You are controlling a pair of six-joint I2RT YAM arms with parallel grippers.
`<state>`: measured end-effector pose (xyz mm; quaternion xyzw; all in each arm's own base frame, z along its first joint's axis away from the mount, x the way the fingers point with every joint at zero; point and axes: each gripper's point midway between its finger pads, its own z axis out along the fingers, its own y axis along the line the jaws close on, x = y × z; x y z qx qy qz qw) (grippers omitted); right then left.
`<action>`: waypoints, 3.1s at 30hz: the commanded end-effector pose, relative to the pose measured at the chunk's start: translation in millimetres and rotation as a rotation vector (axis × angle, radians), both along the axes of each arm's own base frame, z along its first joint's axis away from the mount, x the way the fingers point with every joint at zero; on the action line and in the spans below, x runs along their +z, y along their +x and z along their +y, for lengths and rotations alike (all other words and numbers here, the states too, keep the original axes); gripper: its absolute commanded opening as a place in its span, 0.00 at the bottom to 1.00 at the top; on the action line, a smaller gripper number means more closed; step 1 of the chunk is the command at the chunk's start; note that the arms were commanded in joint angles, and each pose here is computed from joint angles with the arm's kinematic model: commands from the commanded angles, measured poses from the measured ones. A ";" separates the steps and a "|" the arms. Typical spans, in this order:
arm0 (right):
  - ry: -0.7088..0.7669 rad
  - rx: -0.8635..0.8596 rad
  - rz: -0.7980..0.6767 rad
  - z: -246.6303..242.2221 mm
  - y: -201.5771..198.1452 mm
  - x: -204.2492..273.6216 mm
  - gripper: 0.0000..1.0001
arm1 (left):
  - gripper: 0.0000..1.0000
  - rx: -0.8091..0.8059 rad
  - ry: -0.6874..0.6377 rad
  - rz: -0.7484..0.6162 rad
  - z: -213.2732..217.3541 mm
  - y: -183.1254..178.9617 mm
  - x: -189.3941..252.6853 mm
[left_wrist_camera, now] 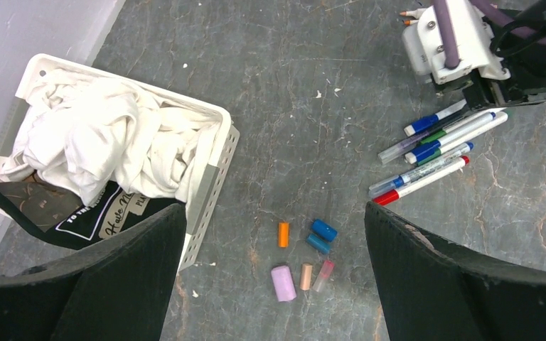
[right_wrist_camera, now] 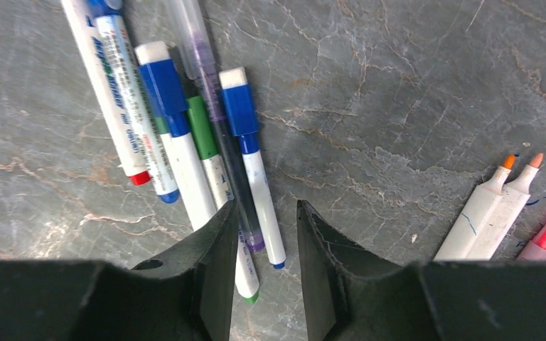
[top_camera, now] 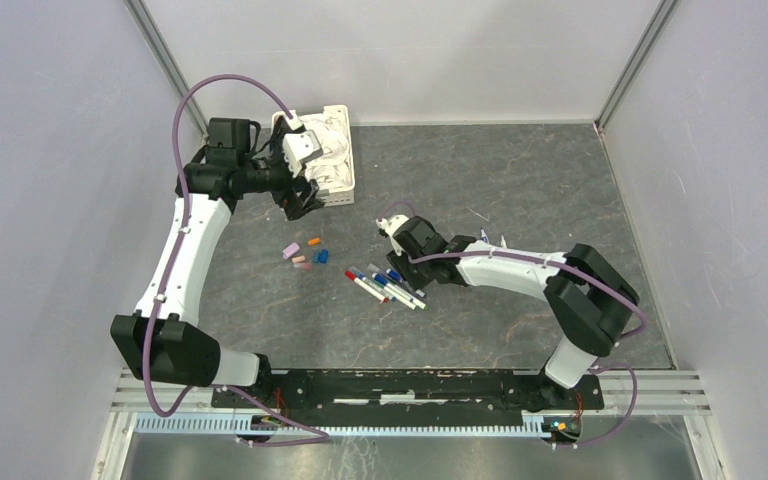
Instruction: Open the pen caps
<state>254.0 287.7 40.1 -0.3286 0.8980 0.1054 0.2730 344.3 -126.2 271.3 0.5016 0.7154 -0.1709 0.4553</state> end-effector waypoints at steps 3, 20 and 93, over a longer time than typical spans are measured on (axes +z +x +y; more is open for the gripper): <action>-0.020 -0.005 -0.044 5.4 15.6 3.9 0.38 | 1.00 0.001 -0.002 0.017 -0.1 -5.1 -0.7; -0.088 -0.006 -0.001 -10.1 14.6 -25.7 0.27 | 1.00 -0.037 -0.015 0.022 -4.4 -14.8 -1.0; 0.687 0.449 0.517 114.4 -46.5 115.0 0.40 | 0.02 -0.725 0.203 0.072 -78.2 -126.5 -104.9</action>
